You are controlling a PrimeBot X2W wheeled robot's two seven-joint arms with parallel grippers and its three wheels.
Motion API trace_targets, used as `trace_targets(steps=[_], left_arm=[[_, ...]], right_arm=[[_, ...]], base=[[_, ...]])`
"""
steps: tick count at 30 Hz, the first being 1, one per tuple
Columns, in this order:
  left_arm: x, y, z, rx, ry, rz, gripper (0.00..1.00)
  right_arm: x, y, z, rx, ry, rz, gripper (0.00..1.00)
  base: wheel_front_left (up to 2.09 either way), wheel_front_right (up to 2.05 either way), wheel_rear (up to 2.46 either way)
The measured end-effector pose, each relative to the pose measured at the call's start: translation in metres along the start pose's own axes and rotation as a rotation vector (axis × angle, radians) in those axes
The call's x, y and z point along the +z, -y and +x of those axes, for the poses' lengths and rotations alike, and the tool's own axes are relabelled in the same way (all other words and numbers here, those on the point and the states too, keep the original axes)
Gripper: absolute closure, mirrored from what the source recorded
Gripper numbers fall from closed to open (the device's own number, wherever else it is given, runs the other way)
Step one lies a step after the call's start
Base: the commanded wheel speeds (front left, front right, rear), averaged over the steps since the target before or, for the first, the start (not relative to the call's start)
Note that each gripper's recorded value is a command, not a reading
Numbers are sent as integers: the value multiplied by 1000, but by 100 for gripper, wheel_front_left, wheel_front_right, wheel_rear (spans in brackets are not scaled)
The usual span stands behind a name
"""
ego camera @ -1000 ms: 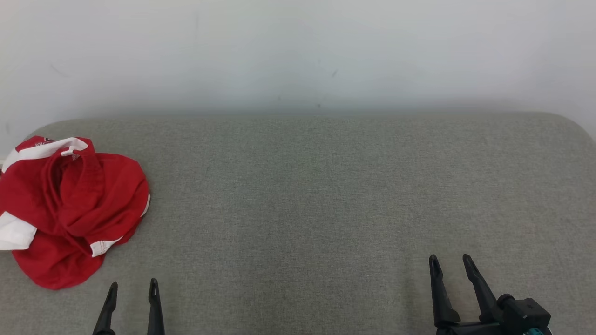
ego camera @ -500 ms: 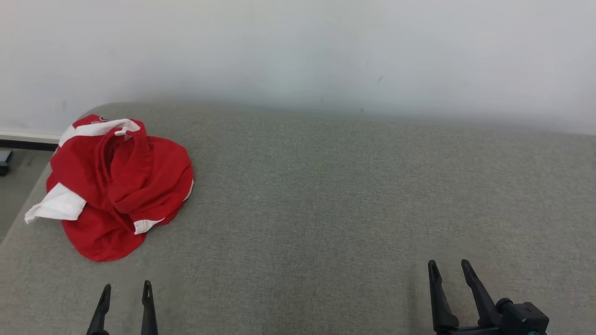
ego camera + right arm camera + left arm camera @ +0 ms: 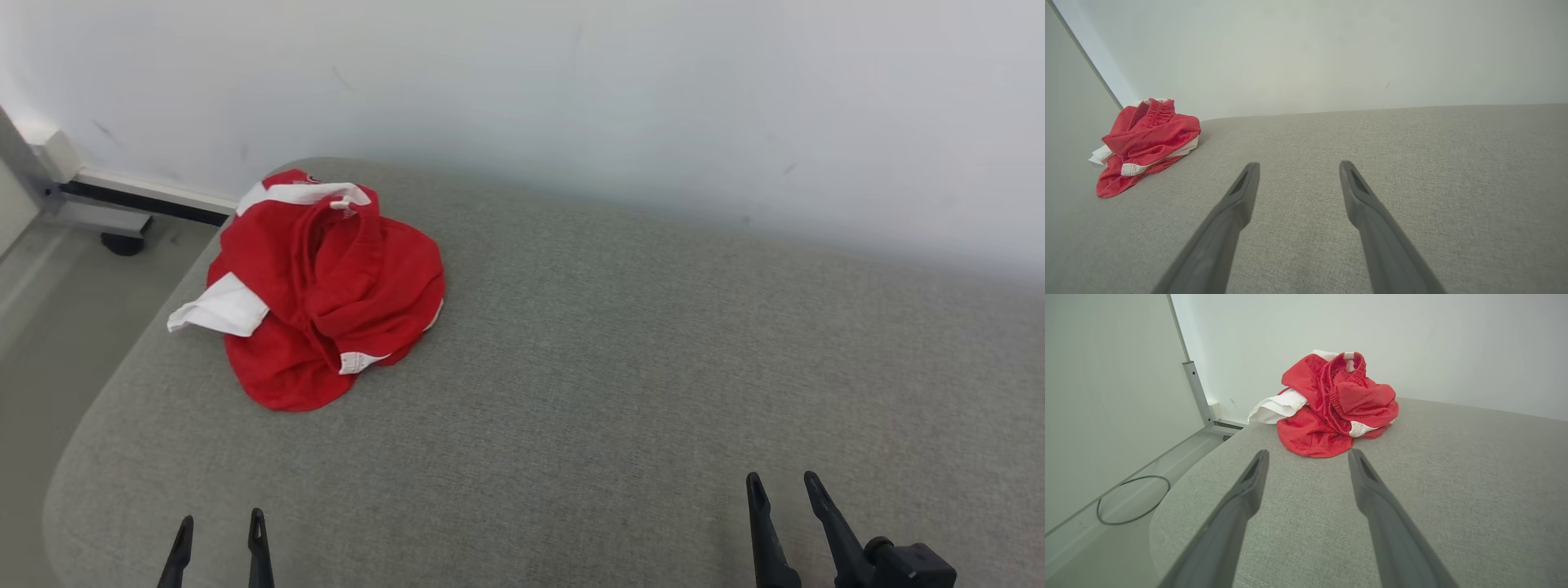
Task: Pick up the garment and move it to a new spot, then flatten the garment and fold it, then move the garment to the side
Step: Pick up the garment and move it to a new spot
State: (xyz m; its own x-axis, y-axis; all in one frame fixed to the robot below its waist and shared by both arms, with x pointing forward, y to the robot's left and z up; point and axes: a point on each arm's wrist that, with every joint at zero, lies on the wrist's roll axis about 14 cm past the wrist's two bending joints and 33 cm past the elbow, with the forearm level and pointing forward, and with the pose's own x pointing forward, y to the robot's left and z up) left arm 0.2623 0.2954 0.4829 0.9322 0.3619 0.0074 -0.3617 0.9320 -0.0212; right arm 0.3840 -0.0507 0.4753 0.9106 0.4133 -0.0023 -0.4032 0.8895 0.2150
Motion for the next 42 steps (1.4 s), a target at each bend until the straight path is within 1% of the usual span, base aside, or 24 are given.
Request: trace_targets(steps=[8, 14, 18, 26, 30, 35, 38, 42], left_arm=[[-2, -30, -25, 100, 0, -8, 0], [-1, -50, -38, 160, 8, -15, 0], [0, -55, -41, 176, 12, -17, 0], [-1, -54, -35, 171, 5, -20, 0], [7, -47, -20, 145, 29, -39, 0], [39, -42, 16, 119, 122, -46, 0], [61, -43, 40, 119, 183, -93, 0], [89, -34, 76, 80, 250, -88, 0]], right_arm=[[-6, -32, 11, 100, -23, -2, 0], [-6, -48, 16, 151, -25, -9, 0], [-5, -52, 16, 160, -24, -11, 0], [-6, -42, 15, 131, -25, -13, 0], [-6, -32, 16, 103, -22, -11, 0], [0, -26, 21, 88, -1, -19, 0], [4, -18, 24, 68, 13, -27, 0], [7, -7, 28, 40, 25, -30, 0]], base=[[0, 0, 0], [0, 0, 0], [0, 0, 0], [0, 0, 0], [0, 0, 0], [0, 0, 0], [0, 0, 0], [0, 0, 0]])
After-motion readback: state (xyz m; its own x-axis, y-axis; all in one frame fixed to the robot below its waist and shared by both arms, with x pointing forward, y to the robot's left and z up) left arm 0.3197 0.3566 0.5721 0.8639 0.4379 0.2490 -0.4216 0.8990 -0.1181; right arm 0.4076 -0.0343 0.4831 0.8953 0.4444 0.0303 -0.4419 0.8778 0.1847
